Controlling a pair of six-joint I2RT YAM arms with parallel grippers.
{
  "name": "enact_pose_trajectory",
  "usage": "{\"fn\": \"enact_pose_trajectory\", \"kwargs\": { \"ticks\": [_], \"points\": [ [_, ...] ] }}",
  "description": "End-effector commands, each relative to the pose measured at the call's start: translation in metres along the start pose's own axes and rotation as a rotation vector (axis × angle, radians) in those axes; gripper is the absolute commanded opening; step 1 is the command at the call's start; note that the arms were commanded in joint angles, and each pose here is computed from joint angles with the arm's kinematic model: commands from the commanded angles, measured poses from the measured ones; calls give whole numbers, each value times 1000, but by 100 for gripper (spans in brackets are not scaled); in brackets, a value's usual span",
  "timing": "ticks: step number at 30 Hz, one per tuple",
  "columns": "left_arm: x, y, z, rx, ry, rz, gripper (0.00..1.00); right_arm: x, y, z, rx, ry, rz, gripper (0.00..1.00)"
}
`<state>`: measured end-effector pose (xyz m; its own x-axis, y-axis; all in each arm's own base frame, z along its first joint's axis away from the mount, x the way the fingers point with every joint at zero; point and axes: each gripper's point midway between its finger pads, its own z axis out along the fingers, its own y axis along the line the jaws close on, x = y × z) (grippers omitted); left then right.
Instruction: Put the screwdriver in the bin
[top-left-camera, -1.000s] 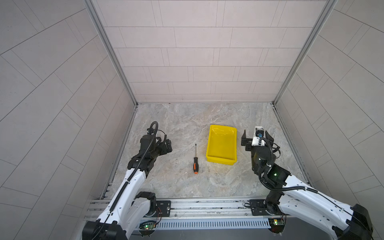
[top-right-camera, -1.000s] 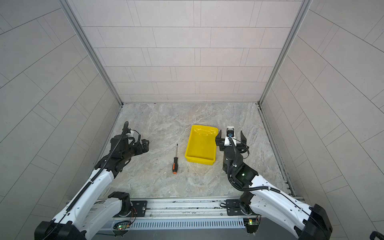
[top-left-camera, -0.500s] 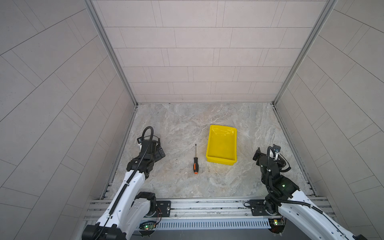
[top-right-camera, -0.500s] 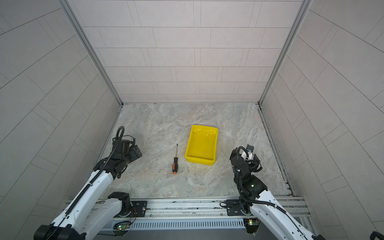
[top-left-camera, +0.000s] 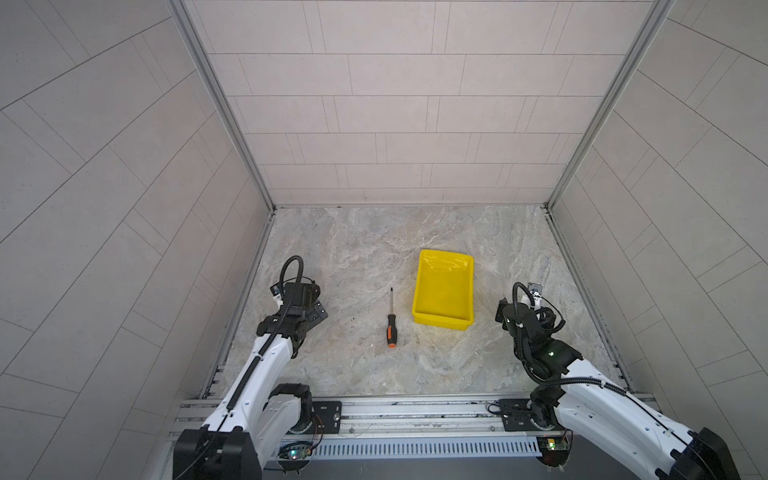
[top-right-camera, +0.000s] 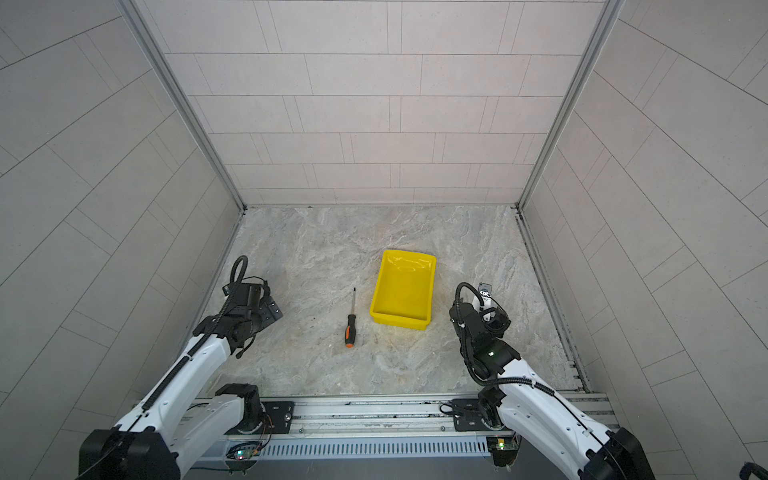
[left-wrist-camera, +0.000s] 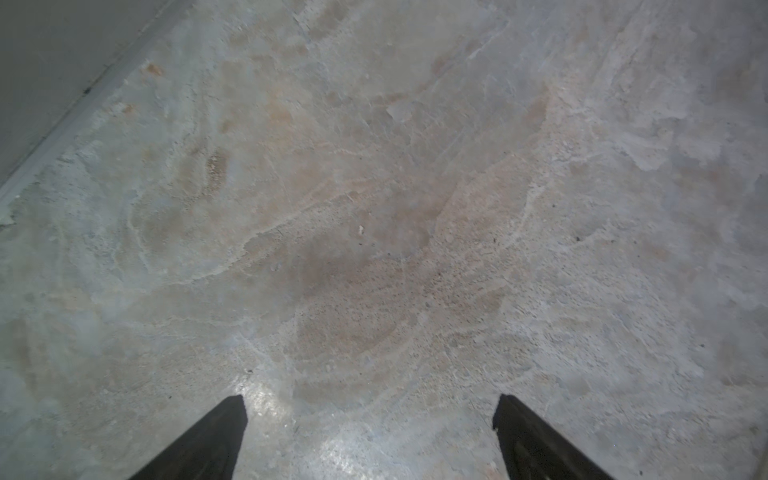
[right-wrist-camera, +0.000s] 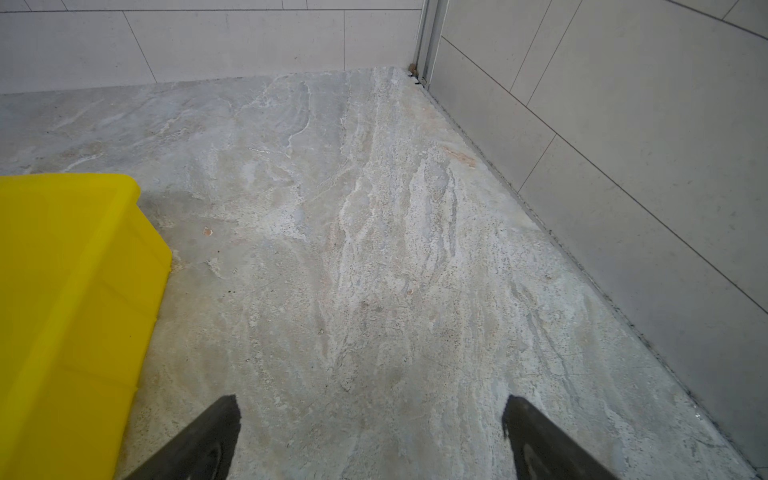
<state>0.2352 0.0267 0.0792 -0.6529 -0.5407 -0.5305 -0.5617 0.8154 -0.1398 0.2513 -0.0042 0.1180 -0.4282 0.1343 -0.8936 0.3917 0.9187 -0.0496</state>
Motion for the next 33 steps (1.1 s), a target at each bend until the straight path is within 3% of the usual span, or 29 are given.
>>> {"fn": "enact_pose_trajectory", "kwargs": {
  "ticks": [1, 5, 7, 9, 13, 18, 33],
  "points": [
    [3, -25, -12, 145, 16, 21, 97, -4, -2, -2, -4, -23, 46, 99],
    [17, -41, -27, 229, 14, 45, 87, -4, -3, -2, -9, -34, 60, 99],
    [32, -52, -32, 286, 43, 47, 78, -4, -3, -3, -13, -39, 65, 99],
    [51, -60, -33, 329, 92, 23, 75, -4, -2, -2, -15, -43, 69, 99],
    [88, -79, -34, 402, 150, 45, 74, -4, -2, -2, -15, -42, 69, 99],
    [105, -111, -48, 498, 122, 105, 73, -4, -2, -2, -16, -44, 74, 99],
    [167, -198, -44, 484, 217, 365, 68, -3, -2, -1, -15, -51, 79, 96]
  ]
}}
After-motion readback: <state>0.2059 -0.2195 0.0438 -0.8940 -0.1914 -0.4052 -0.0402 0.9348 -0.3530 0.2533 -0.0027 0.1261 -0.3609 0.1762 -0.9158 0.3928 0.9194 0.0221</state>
